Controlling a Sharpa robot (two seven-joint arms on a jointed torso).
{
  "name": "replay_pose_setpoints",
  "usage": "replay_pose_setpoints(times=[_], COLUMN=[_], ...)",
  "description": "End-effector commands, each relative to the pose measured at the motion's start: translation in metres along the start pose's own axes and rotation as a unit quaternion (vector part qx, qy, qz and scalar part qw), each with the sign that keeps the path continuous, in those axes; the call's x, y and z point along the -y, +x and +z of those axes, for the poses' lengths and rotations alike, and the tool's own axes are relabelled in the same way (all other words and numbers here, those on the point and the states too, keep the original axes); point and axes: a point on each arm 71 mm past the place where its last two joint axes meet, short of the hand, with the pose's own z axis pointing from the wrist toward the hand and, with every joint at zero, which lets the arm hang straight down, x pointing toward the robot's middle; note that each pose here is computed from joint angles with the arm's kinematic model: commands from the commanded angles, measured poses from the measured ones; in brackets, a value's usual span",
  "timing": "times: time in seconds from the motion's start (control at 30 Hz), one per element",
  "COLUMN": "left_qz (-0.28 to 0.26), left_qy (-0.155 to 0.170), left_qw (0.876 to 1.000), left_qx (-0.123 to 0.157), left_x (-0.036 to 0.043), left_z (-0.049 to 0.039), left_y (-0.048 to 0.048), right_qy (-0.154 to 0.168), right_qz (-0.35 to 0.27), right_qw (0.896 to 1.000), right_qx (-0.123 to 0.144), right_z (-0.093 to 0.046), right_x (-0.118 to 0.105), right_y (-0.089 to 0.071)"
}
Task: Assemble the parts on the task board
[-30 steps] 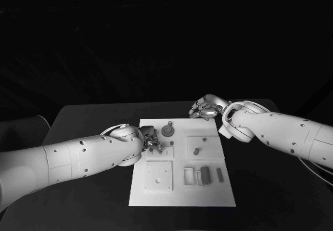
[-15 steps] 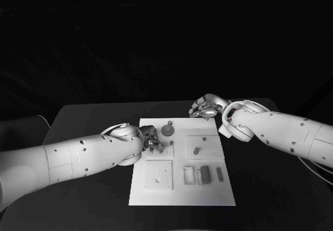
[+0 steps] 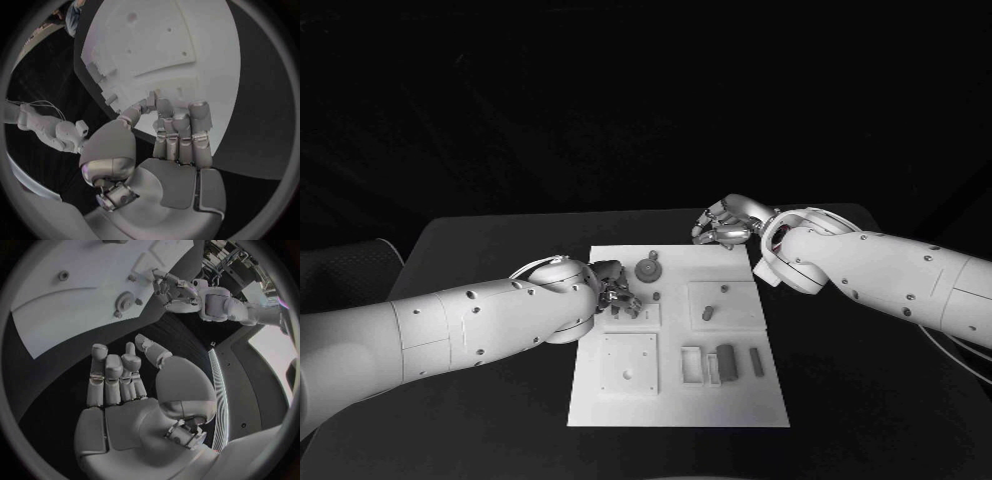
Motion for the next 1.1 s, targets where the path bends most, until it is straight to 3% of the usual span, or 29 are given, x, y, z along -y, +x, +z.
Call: replay_pose_setpoints(times=[0.03,0.73,1.1], left_qz=[0.005,0.015,0.017], left_qy=[0.006,0.006,0.004], left_qw=[1.000,1.000,1.000], left_qx=[-0.006,0.000,0.012], left_x=[0.0028,0.0062,0.0042], left_z=[0.0000,0.0027,0.0042], left_y=[0.0012,0.0011,0.0031], right_qy=[-0.006,-0.010,-0.011], right_qz=[0.001,0.002,0.002], right_qw=[1.000,1.000,1.000], right_qx=[-0.008,-0.009,-0.010], right_z=[0.0001,0.0001,0.0000], right_x=[-0.0018,-0.0041,-0.0047], right_y=[0.0014,0.0027,0.0031])
